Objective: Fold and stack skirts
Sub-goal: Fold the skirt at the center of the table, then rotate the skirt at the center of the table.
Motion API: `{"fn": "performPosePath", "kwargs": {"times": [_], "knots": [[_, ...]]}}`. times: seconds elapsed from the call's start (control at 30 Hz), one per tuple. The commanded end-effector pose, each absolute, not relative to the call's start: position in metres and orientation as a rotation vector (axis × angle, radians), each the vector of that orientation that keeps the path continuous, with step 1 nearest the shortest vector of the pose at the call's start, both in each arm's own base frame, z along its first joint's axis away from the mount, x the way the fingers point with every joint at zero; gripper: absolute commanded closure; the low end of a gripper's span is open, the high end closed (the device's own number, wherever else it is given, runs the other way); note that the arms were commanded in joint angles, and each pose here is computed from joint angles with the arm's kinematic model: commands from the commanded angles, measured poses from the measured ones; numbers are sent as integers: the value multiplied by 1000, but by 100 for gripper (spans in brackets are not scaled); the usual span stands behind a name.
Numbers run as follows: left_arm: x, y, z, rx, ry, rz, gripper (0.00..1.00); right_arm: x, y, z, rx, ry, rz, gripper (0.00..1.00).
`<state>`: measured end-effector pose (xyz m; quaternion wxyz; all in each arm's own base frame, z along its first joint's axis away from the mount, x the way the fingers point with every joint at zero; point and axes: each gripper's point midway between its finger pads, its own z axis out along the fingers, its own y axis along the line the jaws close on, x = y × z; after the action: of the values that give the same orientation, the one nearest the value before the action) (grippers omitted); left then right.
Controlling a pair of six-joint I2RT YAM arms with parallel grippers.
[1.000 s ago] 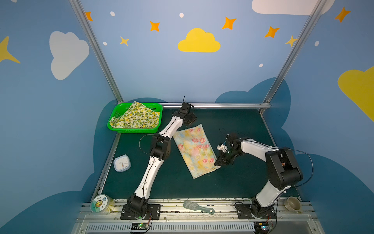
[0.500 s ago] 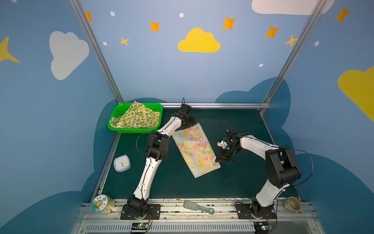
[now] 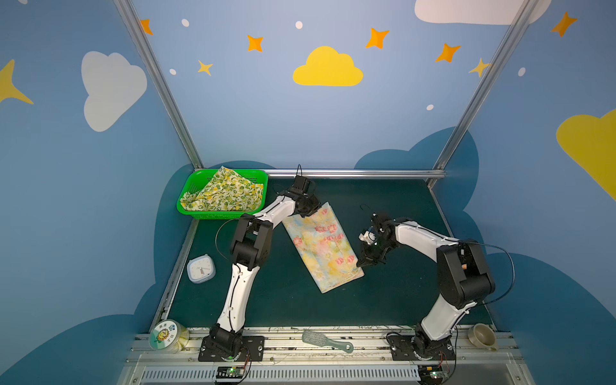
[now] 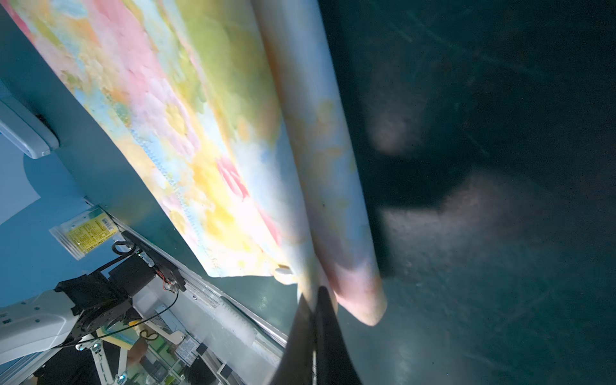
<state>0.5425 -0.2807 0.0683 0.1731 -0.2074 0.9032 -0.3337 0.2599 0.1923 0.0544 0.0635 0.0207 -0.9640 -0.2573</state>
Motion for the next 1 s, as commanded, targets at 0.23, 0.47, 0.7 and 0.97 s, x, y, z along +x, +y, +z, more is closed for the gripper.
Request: {"fn": "performPosePath", "kwargs": {"times": [0.23,0.47,0.7,0.97], "knots": [[515,-281,93,-509,2556,-987,72,256,181,81,102,-3056,-584,78],[494,-270,93,-486,2582,-951,74,240,216,102,219,-3102,-669,80],[469,-274,60,-460,2668,-956,80,250,238,78,145,-3055,-768,100],[455,-274,13,-484,2786,-940,86,261,228,38,35,-3040,-644,100]]}}
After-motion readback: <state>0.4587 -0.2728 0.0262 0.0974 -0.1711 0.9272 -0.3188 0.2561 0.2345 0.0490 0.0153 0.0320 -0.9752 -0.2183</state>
